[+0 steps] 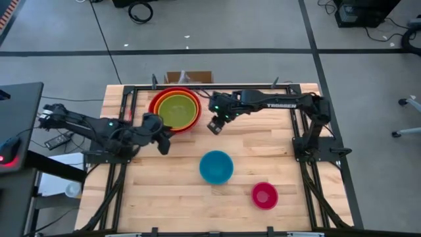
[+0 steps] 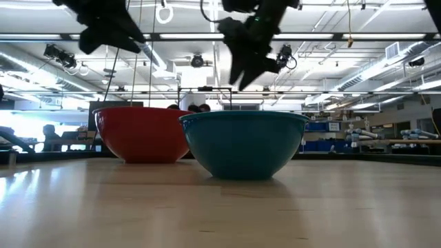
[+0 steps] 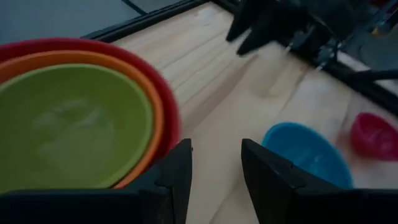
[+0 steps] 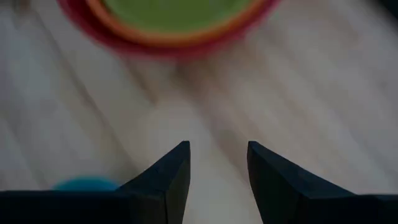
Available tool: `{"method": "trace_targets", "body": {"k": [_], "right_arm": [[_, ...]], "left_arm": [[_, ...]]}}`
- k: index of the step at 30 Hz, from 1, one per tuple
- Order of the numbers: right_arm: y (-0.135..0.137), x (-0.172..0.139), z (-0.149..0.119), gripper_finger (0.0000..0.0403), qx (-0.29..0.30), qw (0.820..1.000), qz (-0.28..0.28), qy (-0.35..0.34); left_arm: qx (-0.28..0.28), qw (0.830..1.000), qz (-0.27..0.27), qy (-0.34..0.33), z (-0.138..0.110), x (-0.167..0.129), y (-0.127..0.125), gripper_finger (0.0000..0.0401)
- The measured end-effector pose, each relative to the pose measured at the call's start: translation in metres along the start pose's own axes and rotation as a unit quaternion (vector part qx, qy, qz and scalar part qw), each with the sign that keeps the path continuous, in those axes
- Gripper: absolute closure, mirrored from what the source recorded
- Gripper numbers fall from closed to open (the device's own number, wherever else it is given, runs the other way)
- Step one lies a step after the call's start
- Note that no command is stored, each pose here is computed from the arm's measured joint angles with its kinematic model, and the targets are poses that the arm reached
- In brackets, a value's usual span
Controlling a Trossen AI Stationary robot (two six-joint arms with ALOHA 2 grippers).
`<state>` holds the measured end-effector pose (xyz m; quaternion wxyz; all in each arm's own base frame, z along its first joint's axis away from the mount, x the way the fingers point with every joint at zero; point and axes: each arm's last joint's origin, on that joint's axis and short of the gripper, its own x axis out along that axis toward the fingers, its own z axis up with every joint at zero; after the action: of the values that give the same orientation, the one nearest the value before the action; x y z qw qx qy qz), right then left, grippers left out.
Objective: Nest bowls inside each other
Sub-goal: Stack the blue bowl on top of the green bowl
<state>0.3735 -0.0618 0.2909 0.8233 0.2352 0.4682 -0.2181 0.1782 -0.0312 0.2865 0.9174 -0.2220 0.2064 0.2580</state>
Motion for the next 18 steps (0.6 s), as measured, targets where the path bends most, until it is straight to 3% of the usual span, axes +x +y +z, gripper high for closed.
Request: {"method": "trace_targets", "body": {"k": [8, 18], "right_arm": [[0.005, -0.002, -0.052, 0.0239, 0.008, 0.995, 0.097, 0.032], [0.028, 0.060, -0.094, 0.0239, -0.036, 0.989, 0.123, 0.074]], "left_arm": [[-0.037, 0.997, -0.057, -0.022, -0.005, 0.041, -0.037, 0.0259], [-0.125, 0.991, -0.054, -0.005, -0.017, 0.062, -0.048, 0.0259]]}}
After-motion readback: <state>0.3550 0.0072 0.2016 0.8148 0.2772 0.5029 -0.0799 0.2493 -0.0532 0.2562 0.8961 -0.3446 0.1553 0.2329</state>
